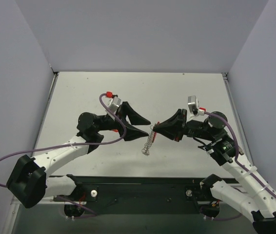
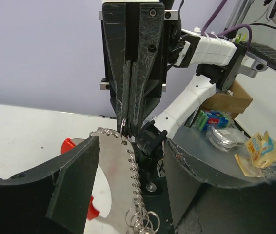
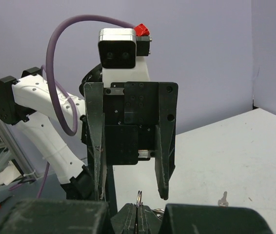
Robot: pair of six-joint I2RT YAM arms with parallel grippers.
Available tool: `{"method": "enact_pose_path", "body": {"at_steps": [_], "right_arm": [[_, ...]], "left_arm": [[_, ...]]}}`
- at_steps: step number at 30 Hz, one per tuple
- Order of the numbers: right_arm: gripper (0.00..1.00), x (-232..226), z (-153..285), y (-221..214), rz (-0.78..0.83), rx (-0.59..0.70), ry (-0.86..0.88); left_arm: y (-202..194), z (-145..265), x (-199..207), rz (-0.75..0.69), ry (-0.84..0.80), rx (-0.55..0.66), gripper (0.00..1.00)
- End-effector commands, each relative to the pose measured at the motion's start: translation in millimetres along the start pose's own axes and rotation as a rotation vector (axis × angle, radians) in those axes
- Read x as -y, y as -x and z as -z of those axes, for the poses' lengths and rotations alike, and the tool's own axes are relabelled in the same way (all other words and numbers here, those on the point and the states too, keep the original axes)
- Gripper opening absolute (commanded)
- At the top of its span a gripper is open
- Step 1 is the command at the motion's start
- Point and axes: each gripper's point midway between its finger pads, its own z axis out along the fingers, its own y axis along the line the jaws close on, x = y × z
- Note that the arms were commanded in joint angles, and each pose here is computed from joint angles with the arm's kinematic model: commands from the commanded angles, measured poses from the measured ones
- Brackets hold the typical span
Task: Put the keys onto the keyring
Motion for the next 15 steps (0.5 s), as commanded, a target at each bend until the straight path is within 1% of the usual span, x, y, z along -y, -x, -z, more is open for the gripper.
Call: {"method": "enact_pose_path", "body": {"at_steps": [1,6,9,10,13,15], "right_arm": [[0.0,-11.8,-0.7,36.4,0.107,0.121,0.051],[0.0,-11.3,-2.7,36.7,0.101,0.127,0.058],[0.0,-11.3,-3.7,37.4,0.097,0.133,0.062],[0.0,-11.4,-3.6,38.0,0.099,0.134,0.063],[0.0,-11.2,-3.9,37.9,0.097,0.135,0.063],[0.0,-11.6,-3.7,37.6,0.091,0.135,0.064]], "left_arm": [[24.5,-9.2,23.3,-0.073,-0.107,0.04,0.63],[24.1,-13.6,15.9,-0.058,-0.091,0.042,0.6],[24.3,-16.2,13.1,-0.052,-0.09,0.046,0.56],[24.8,-16.9,13.1,-0.049,-0.09,0.049,0.53],[26.1,-18.4,10.9,-0.043,-0.087,0.056,0.51],[25.7,-19.2,8.8,-0.038,-0.084,0.057,0.45]]}}
